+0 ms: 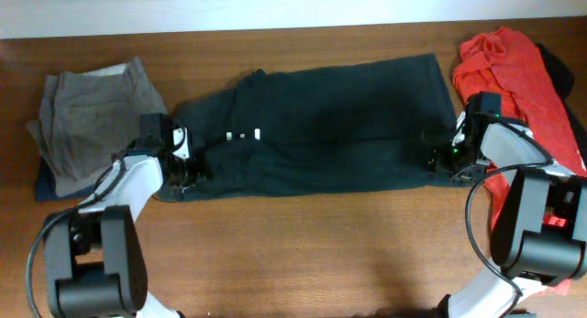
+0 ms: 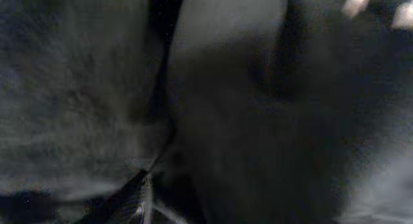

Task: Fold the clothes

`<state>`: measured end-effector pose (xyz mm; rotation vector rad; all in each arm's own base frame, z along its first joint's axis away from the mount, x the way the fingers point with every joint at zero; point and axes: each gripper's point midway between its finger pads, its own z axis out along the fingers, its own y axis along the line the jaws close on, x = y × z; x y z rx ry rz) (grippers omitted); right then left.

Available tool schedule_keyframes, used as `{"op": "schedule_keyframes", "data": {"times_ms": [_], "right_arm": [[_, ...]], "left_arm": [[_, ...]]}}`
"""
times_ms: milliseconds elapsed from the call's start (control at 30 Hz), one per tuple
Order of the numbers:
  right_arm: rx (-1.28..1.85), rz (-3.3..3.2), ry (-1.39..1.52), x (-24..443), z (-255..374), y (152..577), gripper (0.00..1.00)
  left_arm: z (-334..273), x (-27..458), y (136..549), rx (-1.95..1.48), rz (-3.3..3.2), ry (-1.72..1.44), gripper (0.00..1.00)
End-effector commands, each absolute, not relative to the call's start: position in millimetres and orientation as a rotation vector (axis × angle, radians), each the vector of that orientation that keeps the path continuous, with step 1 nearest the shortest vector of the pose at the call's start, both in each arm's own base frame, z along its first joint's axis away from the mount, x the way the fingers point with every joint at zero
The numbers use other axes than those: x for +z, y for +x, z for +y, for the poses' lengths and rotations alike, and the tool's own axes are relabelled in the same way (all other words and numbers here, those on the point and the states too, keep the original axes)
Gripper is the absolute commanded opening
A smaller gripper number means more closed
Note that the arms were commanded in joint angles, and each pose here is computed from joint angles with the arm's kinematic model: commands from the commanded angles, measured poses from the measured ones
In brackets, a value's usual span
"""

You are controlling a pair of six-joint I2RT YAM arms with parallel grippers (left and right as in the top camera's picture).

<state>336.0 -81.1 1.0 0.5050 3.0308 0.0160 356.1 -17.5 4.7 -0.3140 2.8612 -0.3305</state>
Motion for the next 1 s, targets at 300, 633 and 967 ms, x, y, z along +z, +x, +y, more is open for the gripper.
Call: {"op": "schedule_keyframes", "data": {"times_ms": [300, 633, 967], "right_arm": [[-0.051, 3.394, 0.820, 1, -73, 237, 0.66], [-0.114, 3.417, 0.994, 8, -91, 215, 0.66], [0.122, 3.068, 0.759, 85, -83, 275, 0.70]], "left_arm": [[-1, -25, 230, -0.097, 3.398, -0.486, 0.45], [29, -25, 230, 0.067, 3.373, -0.557, 0.45], [17, 20, 296, -0.174, 3.159, -0.490, 0.51]]}}
